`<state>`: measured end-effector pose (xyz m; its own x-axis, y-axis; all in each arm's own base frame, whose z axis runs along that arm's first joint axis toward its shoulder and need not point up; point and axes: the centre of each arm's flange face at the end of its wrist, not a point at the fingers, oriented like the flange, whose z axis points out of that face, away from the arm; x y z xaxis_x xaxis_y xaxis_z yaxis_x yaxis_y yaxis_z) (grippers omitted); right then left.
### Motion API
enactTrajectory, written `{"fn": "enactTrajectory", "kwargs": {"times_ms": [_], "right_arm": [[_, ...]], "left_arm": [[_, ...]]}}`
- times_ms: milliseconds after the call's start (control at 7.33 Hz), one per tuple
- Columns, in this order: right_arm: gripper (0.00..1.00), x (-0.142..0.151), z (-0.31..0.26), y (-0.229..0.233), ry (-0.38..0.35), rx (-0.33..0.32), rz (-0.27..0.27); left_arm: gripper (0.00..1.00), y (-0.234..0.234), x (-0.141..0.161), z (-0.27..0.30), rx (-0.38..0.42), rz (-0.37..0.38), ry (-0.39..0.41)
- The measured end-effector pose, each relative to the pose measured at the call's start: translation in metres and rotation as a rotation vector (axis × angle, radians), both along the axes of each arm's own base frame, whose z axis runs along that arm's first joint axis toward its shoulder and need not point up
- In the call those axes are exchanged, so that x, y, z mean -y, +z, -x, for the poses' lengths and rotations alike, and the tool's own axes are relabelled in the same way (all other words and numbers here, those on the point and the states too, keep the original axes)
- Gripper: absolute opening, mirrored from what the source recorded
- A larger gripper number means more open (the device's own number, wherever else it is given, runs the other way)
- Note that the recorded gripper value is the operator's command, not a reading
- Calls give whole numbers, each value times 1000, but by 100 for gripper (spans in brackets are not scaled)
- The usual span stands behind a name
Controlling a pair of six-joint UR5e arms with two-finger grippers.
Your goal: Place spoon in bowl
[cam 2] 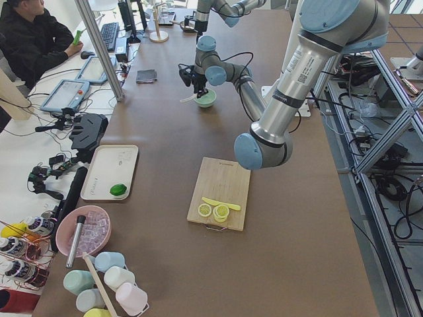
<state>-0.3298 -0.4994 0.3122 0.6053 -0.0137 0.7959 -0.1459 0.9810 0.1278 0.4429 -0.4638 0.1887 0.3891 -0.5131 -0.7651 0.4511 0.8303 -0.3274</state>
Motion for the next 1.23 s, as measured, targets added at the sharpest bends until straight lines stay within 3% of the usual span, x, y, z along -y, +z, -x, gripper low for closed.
{"fn": "enactTrajectory", "kwargs": {"times_ms": [409,545,955,1227], "right_arm": [[100,6,-21,3,-5,15,44],[100,7,-25,5,-6,16,55],[100,13,-37,13,3,-18,102],[100,22,-59,18,24,-24,133]], "left_arm": [[0,-19,7,-100,-6,-23,-19],[97,-18,6,-113,-8,-31,-18],[98,-18,-5,-111,56,-117,59],[98,-26,-35,-50,140,-211,147]]}}
